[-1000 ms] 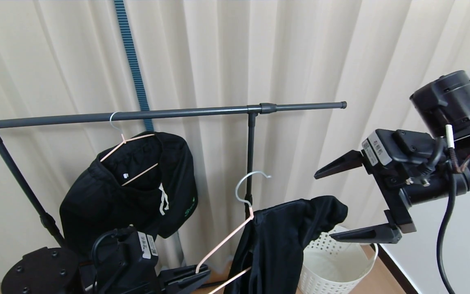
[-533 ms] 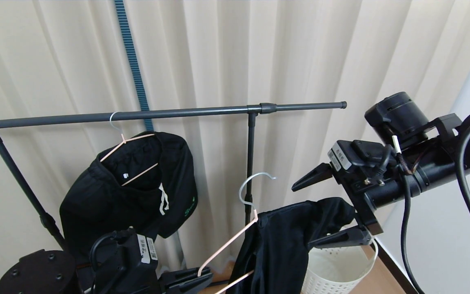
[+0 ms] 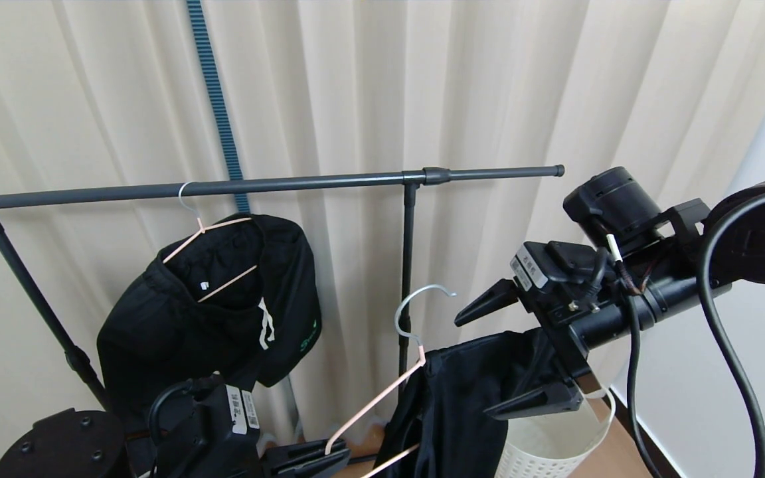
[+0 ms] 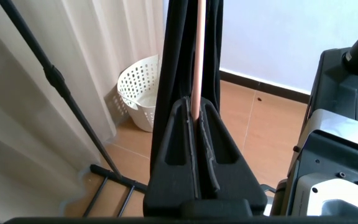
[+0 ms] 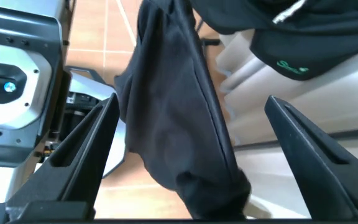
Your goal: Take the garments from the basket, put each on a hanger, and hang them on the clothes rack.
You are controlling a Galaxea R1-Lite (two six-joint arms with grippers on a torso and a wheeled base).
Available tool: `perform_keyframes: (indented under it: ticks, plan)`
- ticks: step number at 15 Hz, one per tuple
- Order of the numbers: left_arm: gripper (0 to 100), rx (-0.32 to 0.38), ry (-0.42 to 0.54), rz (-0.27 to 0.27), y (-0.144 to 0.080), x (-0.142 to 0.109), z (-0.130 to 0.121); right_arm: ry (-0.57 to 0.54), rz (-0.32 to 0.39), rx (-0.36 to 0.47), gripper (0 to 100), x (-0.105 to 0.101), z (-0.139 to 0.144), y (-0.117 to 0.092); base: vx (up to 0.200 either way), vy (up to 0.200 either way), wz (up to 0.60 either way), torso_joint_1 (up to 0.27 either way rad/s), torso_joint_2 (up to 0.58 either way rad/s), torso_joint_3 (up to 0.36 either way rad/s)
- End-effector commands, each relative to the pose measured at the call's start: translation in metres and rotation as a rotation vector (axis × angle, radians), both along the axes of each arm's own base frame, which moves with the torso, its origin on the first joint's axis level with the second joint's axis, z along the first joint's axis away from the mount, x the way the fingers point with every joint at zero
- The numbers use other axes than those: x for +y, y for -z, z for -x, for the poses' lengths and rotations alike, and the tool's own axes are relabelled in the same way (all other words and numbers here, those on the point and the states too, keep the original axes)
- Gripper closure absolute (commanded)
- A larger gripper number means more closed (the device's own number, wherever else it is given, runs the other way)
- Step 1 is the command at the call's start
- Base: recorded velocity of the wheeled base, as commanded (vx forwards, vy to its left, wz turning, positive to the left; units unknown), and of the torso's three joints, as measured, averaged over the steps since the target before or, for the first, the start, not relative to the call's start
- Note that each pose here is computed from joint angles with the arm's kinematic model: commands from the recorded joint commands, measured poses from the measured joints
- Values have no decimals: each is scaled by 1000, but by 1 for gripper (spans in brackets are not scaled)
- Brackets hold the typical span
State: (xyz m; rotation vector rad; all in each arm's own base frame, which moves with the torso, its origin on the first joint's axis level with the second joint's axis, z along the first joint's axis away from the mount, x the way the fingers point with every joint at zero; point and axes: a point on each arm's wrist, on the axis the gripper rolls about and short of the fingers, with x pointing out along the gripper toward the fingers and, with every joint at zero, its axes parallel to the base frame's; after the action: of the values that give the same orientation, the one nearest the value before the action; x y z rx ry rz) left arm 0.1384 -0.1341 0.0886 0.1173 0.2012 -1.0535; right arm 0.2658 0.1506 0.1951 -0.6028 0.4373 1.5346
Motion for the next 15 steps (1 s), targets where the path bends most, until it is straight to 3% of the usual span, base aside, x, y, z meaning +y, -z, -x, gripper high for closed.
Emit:
perform_keyframes:
  ticks: [1, 13, 14, 15]
  plan:
    - [100, -1, -1, 1, 0, 0, 0, -5, 8, 19, 0, 3, -3, 6, 0, 0, 0, 0, 0, 0]
    - [100, -8, 1, 8, -1, -1, -1, -12, 8, 28, 0, 11, -7, 16, 0, 0, 0, 0, 0, 0]
    - [100, -10, -1, 9, -1, -1, -1, -10, 7, 29, 100, 11, -7, 16, 0, 0, 0, 0, 0, 0]
    - [100, -9, 1, 9, -1, -1, -1, -7, 8, 33, 100, 11, -7, 16, 0, 0, 0, 0, 0, 0]
